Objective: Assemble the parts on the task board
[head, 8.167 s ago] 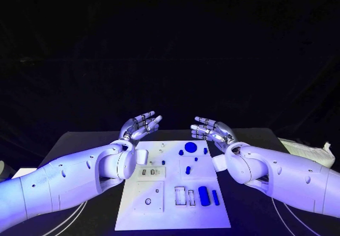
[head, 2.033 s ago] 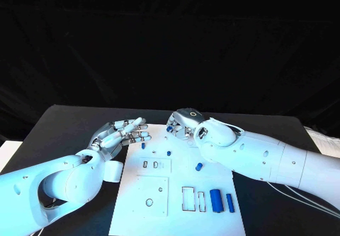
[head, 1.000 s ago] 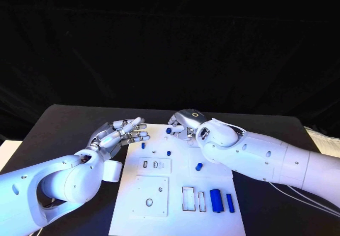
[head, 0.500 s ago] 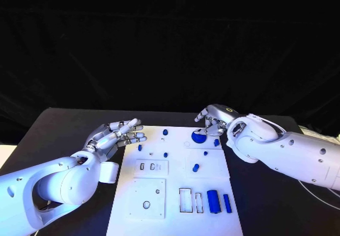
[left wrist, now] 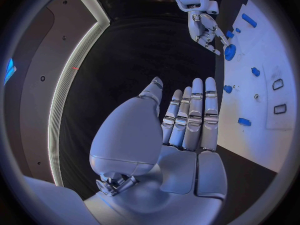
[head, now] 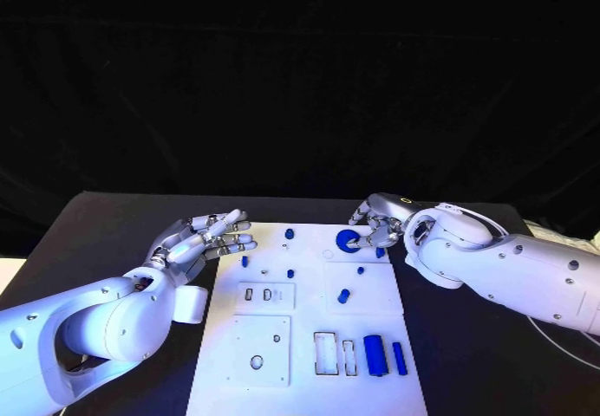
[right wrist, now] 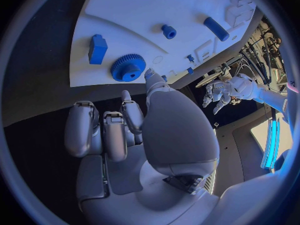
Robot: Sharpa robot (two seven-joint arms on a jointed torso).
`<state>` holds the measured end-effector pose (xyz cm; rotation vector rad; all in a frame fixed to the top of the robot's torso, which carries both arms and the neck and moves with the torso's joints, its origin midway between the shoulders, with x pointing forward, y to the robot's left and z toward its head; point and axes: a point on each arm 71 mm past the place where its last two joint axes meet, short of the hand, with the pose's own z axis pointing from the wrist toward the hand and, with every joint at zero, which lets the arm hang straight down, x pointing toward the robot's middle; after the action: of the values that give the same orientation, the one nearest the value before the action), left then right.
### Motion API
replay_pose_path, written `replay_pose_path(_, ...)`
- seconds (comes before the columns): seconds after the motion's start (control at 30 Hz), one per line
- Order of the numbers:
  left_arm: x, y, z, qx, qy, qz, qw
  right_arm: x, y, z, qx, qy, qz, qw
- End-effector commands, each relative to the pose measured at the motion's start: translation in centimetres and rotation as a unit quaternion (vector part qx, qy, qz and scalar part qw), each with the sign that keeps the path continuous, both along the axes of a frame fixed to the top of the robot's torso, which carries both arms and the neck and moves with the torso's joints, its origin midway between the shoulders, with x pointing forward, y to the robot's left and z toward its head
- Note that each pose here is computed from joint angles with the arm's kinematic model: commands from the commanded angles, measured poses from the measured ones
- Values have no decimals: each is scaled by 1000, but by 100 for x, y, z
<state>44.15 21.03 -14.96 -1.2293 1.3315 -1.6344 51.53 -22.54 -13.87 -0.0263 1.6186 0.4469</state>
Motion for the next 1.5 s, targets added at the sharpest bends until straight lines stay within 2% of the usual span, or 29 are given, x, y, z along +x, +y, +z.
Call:
replay_pose_path(0.03, 0, -21, 17, -7, -3, -10, 1000, 16, 28, -51, -12, 19, 1, 1000)
replay_pose_path(0.43, 3, -21, 15, -7, -3, -9, 1000, 42, 53, -103, -16, 24, 3, 1000)
replay_pose_path(0.93, 4, -14, 13, -6, -3, -9, 1000, 53, 37, -110, -22, 21, 1, 1000)
replay_pose_path(1.5, 3, -17, 13, -7, -2, -11, 1000, 15, 139, -161, -67, -5, 18, 998)
